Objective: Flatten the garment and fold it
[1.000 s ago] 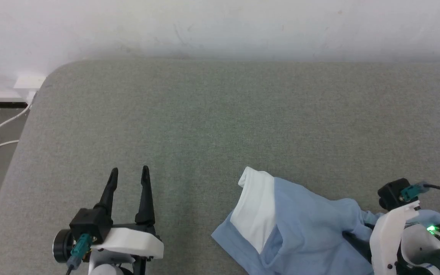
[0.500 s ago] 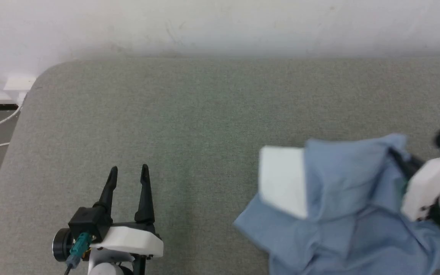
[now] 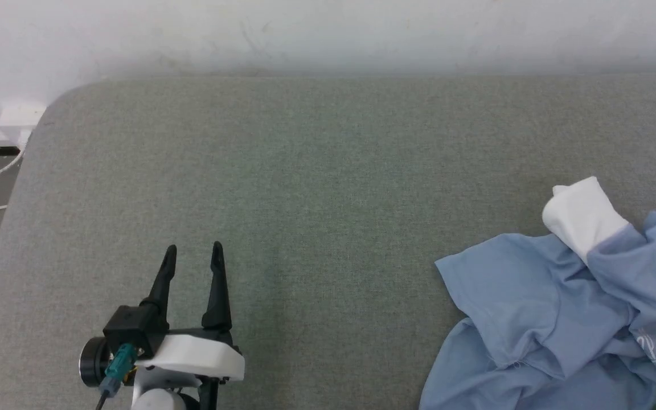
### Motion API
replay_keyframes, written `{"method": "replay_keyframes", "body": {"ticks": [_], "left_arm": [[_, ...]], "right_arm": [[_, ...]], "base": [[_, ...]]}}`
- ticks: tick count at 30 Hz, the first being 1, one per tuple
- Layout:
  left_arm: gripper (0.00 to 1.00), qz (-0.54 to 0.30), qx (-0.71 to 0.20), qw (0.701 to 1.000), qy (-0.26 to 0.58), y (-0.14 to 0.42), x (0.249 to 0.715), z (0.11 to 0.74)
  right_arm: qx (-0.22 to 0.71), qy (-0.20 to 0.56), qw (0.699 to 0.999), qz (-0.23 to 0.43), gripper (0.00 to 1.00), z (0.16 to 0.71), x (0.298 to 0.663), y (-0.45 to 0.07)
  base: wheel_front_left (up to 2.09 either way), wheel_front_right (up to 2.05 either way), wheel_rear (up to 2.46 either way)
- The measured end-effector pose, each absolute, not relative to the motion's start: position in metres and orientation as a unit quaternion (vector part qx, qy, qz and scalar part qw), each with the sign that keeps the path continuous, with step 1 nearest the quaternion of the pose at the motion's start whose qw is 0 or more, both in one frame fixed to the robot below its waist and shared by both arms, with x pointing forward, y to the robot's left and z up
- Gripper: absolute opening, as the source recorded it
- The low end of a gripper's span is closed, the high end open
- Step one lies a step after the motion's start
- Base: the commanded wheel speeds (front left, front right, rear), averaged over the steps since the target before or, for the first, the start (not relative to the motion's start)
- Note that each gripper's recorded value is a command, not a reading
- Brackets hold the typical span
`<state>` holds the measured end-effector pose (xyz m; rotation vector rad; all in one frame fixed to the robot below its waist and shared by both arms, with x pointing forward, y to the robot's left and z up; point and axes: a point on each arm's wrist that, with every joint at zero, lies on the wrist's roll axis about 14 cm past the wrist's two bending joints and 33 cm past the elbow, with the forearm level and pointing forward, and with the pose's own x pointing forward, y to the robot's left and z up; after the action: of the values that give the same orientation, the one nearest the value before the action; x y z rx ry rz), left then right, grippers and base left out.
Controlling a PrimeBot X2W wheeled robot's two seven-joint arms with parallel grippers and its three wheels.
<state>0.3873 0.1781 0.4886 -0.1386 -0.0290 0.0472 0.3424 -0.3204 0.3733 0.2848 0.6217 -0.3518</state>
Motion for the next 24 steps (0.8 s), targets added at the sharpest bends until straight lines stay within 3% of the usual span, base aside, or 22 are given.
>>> {"method": "replay_keyframes", "body": {"ticks": [7, 12, 19, 24], "left_arm": [[1.00, 0.024, -0.069, 0.997, -0.016, 0.178, 0.388, 0.489], [1.00, 0.020, -0.067, 0.997, -0.020, 0.177, 0.386, 0.493], [1.00, 0.012, -0.061, 0.998, -0.026, 0.172, 0.382, 0.498], [1.00, 0.003, -0.058, 0.998, -0.027, 0.167, 0.380, 0.499]], "right_arm": [[0.110, 0.155, 0.964, -0.189, 1.00, 0.416, 0.360, -0.324], [0.068, 0.055, 0.984, -0.153, 1.00, 0.462, 0.378, -0.307], [0.031, -0.001, 0.998, -0.057, 1.00, 0.499, 0.380, -0.249], [0.024, -0.002, 1.000, -0.004, 1.00, 0.506, 0.365, -0.211]], "base": [[0.00, 0.00, 0.00], [0.00, 0.00, 0.00], [0.00, 0.00, 0.00], [0.00, 0.00, 0.00]]}}
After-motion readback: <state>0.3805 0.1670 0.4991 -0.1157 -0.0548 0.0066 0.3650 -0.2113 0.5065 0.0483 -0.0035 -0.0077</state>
